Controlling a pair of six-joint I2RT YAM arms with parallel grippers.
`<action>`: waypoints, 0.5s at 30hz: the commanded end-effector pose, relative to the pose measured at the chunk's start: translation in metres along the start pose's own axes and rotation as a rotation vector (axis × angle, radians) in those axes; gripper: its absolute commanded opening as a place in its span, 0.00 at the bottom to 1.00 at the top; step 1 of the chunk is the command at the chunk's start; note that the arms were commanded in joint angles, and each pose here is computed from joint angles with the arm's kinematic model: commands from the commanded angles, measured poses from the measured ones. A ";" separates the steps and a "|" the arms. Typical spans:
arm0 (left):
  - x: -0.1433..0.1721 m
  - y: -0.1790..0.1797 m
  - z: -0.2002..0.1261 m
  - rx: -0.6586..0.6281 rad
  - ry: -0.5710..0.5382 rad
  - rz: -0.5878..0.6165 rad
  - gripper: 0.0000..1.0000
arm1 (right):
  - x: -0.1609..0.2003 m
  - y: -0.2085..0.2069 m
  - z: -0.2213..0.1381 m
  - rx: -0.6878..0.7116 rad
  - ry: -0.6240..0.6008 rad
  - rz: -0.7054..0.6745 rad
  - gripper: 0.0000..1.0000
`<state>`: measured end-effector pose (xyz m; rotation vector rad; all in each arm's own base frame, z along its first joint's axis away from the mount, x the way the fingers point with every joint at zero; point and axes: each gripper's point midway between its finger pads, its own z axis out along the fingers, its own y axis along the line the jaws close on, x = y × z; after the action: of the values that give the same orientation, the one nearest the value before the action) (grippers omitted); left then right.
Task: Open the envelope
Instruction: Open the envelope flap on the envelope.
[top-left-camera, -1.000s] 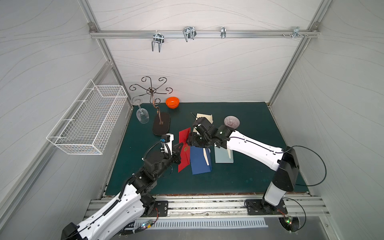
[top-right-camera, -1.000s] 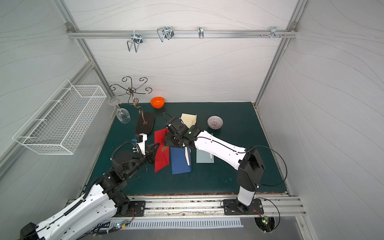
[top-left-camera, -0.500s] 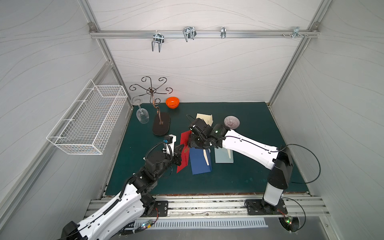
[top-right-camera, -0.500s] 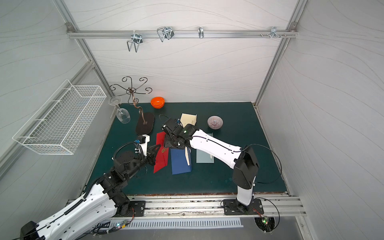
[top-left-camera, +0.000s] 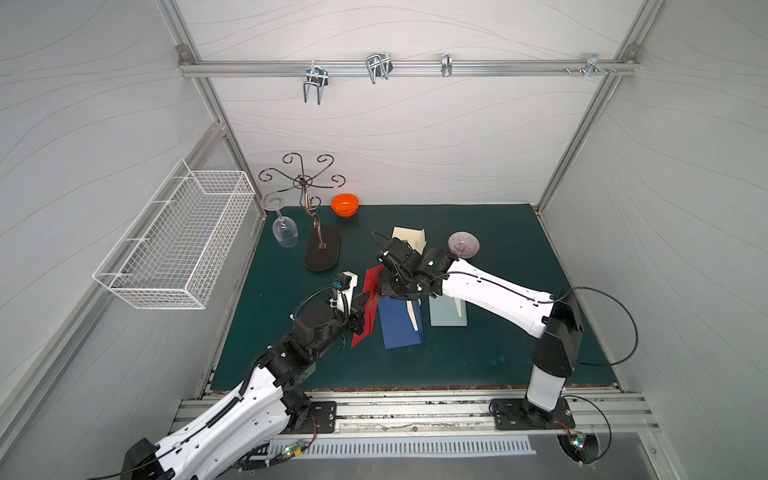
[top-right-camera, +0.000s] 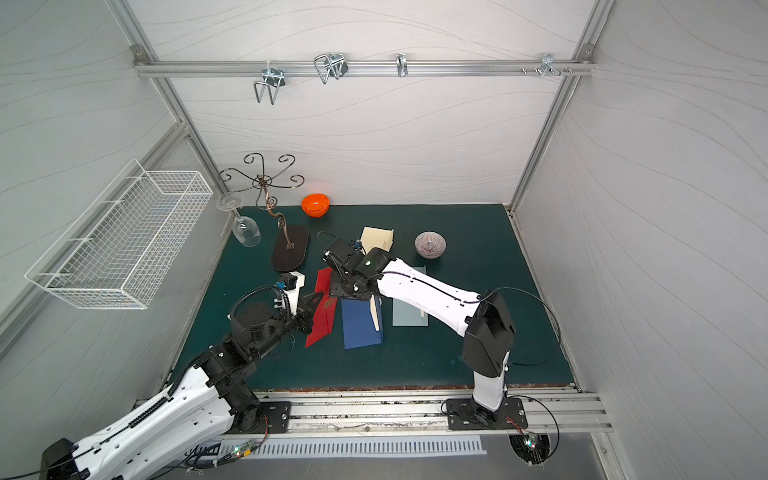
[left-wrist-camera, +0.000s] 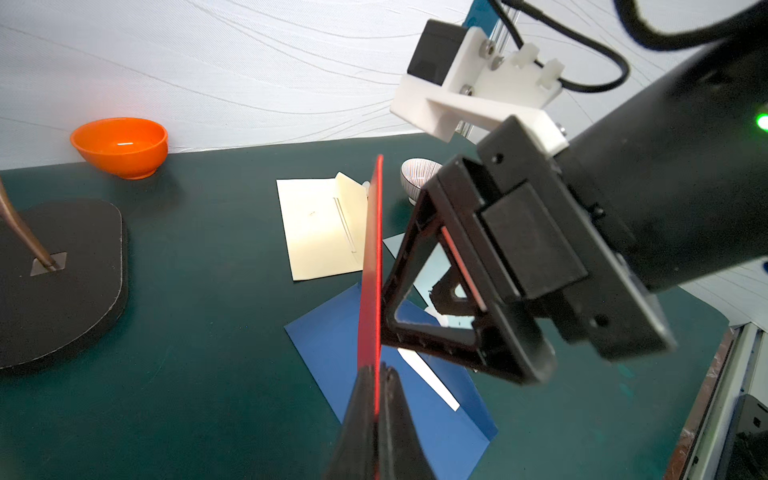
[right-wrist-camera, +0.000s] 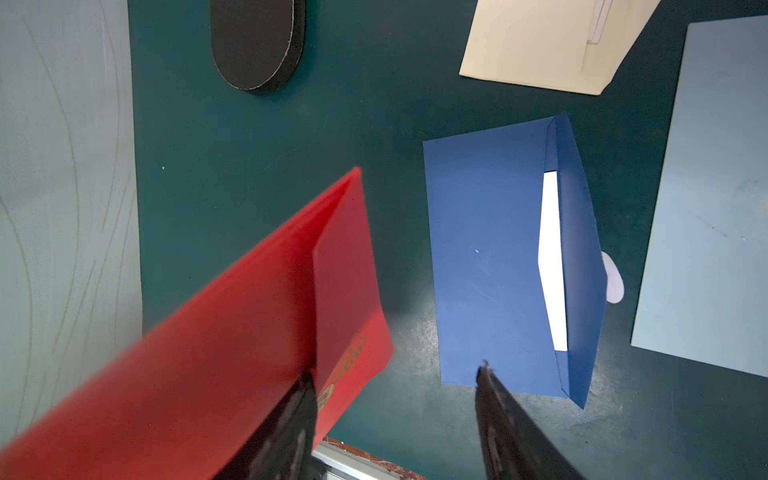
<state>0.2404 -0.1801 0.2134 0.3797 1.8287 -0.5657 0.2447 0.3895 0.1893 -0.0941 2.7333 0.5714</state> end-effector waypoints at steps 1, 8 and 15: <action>-0.045 -0.011 -0.010 0.030 -0.134 0.013 0.00 | 0.000 -0.014 0.006 0.075 0.002 0.024 0.61; -0.045 -0.011 -0.011 0.035 -0.144 -0.019 0.00 | 0.001 -0.013 0.007 0.070 0.008 0.039 0.60; -0.045 -0.012 -0.014 0.050 -0.157 -0.060 0.00 | 0.002 0.011 0.005 -0.067 0.026 0.044 0.60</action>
<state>0.2379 -0.1793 0.2171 0.3557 1.8239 -0.5893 0.2425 0.3969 0.1911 -0.0705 2.7444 0.6343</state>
